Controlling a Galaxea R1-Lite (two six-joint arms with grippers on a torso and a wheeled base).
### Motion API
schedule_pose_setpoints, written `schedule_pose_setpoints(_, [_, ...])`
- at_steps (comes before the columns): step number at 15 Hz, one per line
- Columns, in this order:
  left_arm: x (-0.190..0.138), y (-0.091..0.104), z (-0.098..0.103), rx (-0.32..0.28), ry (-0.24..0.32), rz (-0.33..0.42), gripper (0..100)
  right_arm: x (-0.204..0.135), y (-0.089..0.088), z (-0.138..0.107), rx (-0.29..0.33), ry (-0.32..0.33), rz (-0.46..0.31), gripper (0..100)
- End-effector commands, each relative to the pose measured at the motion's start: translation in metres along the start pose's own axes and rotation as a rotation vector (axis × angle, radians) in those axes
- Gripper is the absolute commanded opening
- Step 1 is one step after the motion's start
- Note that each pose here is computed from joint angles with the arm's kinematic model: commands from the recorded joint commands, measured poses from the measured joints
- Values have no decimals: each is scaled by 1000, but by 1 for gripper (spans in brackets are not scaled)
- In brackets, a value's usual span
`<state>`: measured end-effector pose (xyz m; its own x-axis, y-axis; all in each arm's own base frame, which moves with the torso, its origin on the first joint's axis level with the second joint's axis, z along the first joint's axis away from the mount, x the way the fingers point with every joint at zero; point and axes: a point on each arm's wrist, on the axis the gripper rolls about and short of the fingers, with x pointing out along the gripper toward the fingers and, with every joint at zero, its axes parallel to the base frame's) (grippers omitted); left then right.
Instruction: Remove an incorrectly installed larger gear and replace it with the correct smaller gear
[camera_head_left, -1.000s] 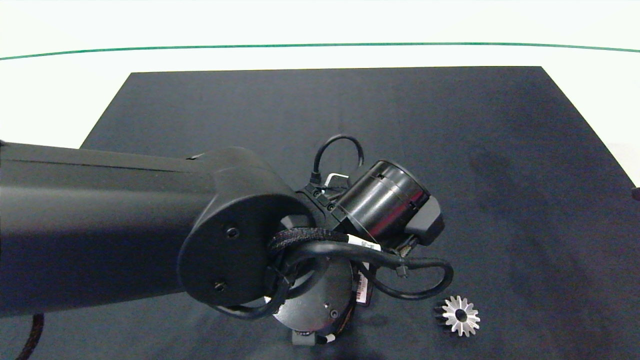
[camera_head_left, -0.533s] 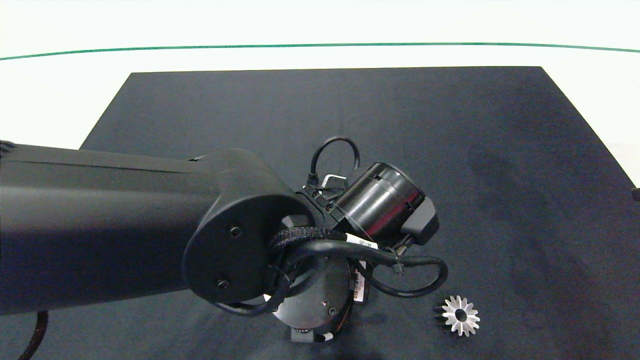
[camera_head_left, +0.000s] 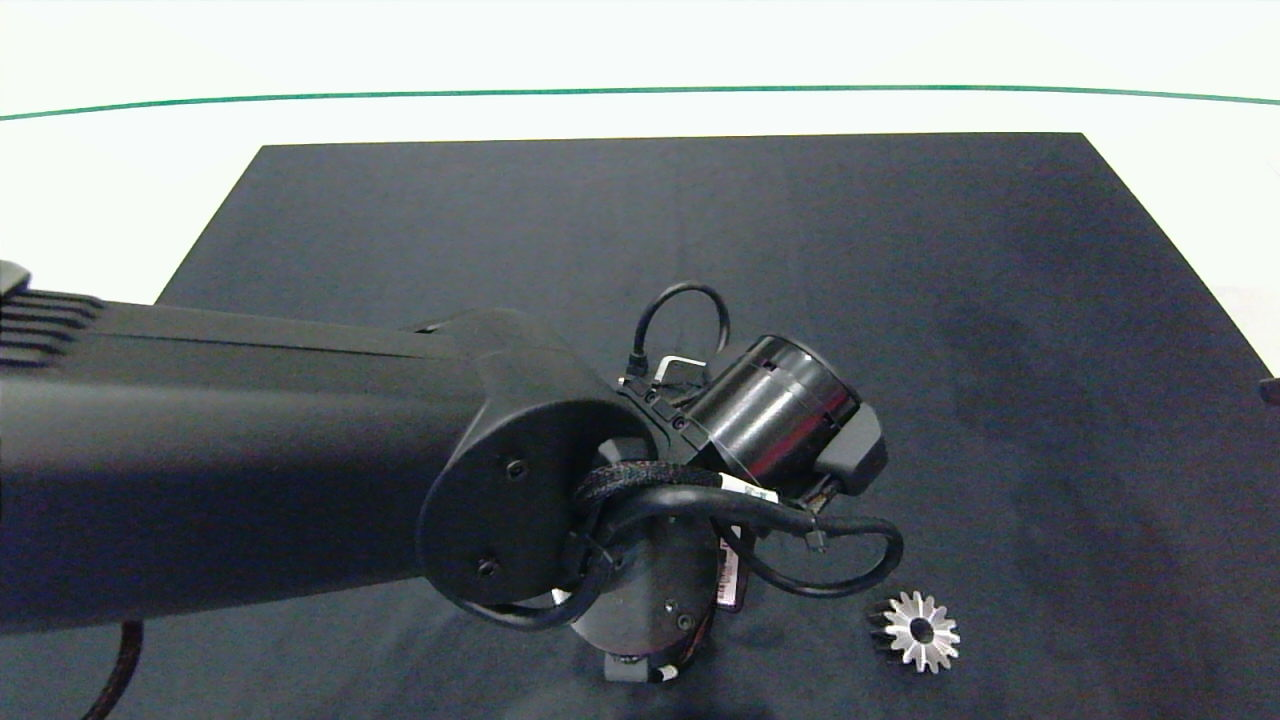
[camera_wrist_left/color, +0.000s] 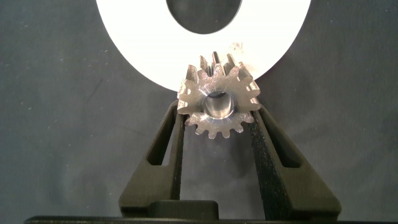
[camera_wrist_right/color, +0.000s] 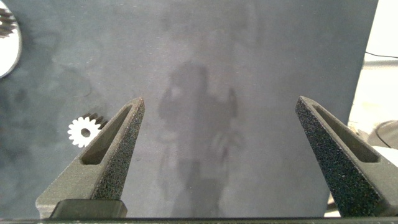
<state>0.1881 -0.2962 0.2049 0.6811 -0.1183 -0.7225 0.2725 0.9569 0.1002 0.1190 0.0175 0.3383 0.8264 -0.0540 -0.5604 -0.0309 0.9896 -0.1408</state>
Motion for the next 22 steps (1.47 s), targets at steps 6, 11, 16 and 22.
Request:
schedule_pose_setpoints(6, [5, -5, 2, 1, 1, 4, 13, -2, 0, -1, -3, -2, 6, 100])
schedule_pose_setpoints(11, [5, -2, 1, -2, 6, 10, 13, -2, 0, -1, -3, -1, 8, 100])
schedule_pose_setpoints(16, [1, 1, 2, -13, -3, 7, 13, -3, 0, -2, -5, -3, 9, 100])
schedule_pose_setpoints(22, [2, 1, 2, -13, 0, 10, 13, -4, 0, -3, -13, -6, 10, 100])
